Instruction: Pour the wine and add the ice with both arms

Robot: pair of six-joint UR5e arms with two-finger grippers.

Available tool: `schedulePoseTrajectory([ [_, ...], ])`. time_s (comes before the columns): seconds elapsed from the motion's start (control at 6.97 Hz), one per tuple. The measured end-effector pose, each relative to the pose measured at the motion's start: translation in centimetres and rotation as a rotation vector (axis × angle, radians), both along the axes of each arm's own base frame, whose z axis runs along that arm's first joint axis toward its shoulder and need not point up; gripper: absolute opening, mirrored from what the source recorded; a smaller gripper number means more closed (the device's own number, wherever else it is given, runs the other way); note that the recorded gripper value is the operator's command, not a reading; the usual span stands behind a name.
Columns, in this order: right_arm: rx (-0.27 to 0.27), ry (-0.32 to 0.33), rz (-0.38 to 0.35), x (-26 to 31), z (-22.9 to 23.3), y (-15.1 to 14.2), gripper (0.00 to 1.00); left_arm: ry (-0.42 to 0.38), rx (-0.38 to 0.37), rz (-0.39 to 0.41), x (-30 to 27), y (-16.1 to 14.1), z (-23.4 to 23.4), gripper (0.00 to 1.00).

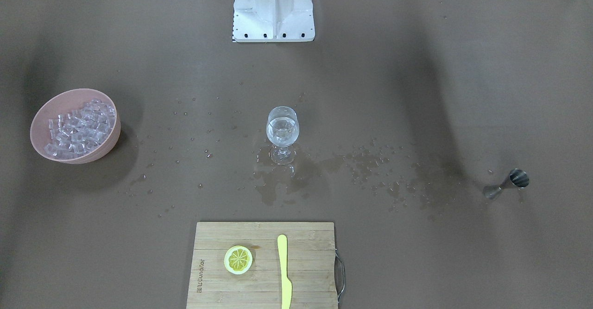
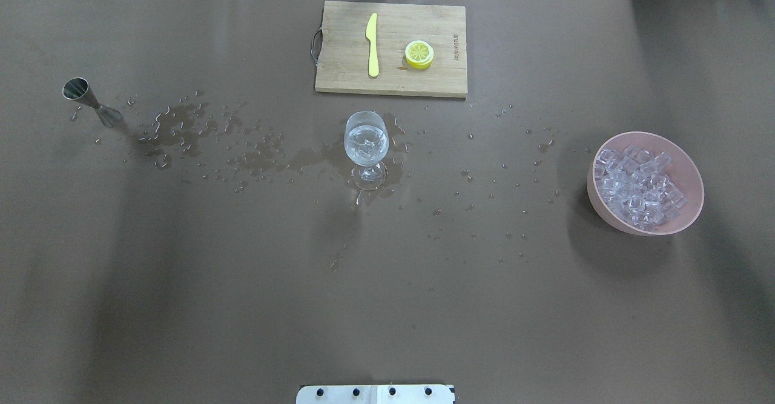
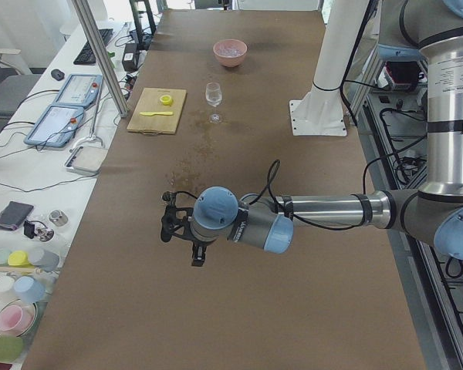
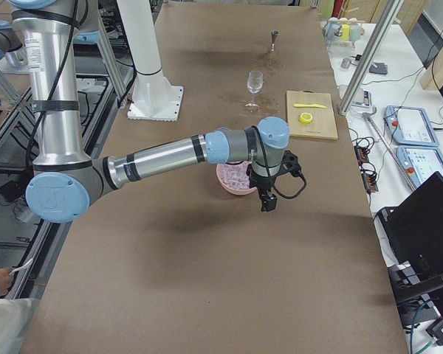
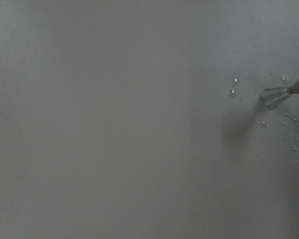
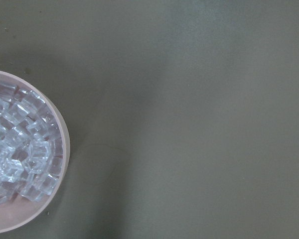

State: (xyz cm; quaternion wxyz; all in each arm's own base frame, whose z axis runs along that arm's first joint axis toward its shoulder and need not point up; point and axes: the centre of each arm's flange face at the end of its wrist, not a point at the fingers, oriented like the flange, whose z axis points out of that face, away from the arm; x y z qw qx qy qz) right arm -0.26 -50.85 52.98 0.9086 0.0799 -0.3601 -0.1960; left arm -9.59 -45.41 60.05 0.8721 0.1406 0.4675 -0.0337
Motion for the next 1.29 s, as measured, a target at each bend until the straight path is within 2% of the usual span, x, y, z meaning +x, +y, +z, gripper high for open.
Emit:
schedulePoseTrajectory([
  [0.43,-0.008,-0.008,-0.001,-0.1,0.2,0.0,1.0,-0.042,0.032,0.019,0.3,2.9,0.8,0.98],
  [0.86,-0.003,-0.009,0.004,-0.1,-0.3,-0.3,1.0,-0.071,0.009,0.017,0.4,4.0,2.0,0.98],
  [1.29,-0.056,-0.003,0.011,-0.1,1.7,0.1,1.0,-0.076,0.004,0.087,3.4,3.6,2.3,0.98],
])
